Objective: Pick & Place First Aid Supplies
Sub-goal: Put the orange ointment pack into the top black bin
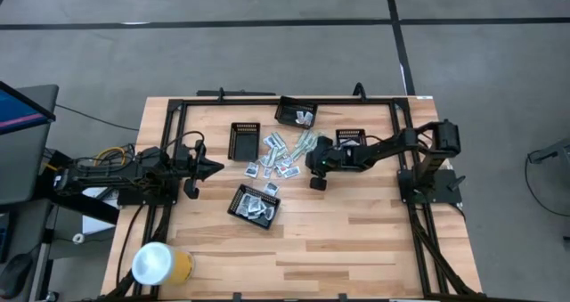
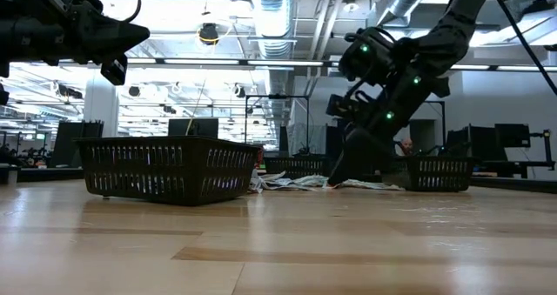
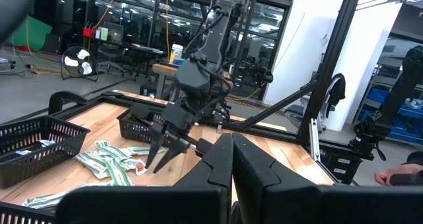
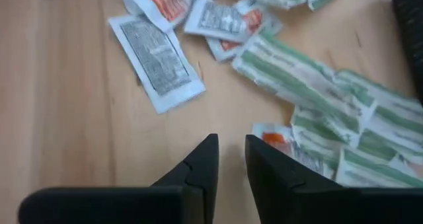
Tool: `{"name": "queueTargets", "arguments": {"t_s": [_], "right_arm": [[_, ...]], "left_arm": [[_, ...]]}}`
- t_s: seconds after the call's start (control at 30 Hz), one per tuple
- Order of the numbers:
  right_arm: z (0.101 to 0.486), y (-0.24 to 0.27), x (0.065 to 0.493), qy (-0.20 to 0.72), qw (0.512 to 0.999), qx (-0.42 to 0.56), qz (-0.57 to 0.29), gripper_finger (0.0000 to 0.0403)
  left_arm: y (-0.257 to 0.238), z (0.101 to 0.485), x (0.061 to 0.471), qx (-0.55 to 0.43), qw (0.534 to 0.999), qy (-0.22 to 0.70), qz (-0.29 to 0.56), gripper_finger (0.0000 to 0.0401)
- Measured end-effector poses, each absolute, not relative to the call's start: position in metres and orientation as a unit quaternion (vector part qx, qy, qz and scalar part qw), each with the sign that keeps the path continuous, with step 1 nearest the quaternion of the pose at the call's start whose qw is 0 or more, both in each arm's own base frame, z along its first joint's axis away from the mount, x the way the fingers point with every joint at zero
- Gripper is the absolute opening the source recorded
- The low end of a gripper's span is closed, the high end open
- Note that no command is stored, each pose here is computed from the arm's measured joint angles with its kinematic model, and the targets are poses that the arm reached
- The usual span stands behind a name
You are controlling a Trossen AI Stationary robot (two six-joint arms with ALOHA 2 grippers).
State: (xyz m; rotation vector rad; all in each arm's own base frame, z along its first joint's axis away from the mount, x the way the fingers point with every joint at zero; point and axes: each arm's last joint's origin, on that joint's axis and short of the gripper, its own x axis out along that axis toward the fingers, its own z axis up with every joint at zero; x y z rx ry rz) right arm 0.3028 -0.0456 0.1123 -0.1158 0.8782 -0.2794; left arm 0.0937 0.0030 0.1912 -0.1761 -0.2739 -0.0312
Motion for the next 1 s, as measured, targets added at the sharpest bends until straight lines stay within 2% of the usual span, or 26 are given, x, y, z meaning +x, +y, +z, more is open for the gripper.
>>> {"name": "queueTargets", "arguments": {"t_s": [0.37,0.5,0.7,1.0], "right_arm": [[0.116,-0.048,0.301,0.422,0.889,-0.067,-0.163,0.0153],[0.111,-0.047,0.299,0.439,0.882,-0.063,-0.161,0.0166],[0.098,-0.047,0.302,0.451,0.878,-0.049,-0.155,0.0151],[0.086,-0.036,0.303,0.465,0.873,-0.026,-0.144,0.0081]], "left_arm": [[0.003,0.191,0.094,-0.088,0.987,-0.136,-0.016,0.0008],[0.003,0.191,0.094,-0.088,0.987,-0.136,-0.016,0.0008],[0.003,0.191,0.094,-0.088,0.987,-0.137,-0.016,0.0008],[0.003,0.191,0.094,-0.088,0.987,-0.136,-0.016,0.0008]]}}
